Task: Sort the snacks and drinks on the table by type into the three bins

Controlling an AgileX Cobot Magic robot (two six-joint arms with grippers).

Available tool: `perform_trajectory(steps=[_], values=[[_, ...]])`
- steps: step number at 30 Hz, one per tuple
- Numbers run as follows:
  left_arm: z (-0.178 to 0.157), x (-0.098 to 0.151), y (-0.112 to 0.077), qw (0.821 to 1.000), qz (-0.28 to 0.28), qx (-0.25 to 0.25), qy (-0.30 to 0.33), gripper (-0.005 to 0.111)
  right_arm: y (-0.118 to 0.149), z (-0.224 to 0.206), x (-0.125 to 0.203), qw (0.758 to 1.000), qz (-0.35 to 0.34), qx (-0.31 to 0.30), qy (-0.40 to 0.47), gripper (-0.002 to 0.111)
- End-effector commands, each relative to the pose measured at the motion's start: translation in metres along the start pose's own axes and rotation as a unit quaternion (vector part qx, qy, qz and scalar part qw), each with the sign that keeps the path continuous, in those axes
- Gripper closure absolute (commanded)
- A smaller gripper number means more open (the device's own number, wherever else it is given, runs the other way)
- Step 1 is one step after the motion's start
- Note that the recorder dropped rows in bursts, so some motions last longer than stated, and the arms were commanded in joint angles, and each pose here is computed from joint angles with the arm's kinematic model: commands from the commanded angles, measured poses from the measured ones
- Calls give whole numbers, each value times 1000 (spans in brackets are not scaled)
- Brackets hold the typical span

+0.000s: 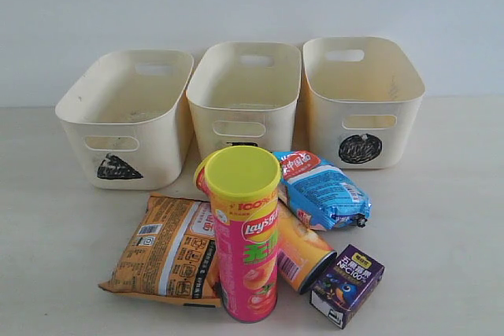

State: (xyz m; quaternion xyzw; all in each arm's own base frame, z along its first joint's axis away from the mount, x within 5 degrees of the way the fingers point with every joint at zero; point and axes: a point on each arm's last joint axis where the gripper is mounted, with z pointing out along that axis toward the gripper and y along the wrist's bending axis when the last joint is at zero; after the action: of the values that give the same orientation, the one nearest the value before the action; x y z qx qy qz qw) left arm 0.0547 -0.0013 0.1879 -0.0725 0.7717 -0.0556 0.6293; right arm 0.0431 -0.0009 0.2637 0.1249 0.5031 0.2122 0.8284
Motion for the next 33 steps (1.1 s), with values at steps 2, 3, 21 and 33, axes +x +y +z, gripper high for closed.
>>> perform_trajectory(steps=[2, 3, 21, 33], values=[[0, 0, 0, 1000, -4, 0, -3, 102, 16, 18, -27, 999, -18, 8, 28, 108], [0, 0, 0, 1000, -4, 0, -3, 102, 19, 24, -32, 999, -29, 5, 22, 108], [0, 0, 0, 1000, -4, 0, -3, 102, -4, 119, 19, 959, 107, 141, 220, 108], [0, 0, 0, 1000, -4, 0, -3, 102, -7, 125, 99, 875, 155, 200, 413, 108]])
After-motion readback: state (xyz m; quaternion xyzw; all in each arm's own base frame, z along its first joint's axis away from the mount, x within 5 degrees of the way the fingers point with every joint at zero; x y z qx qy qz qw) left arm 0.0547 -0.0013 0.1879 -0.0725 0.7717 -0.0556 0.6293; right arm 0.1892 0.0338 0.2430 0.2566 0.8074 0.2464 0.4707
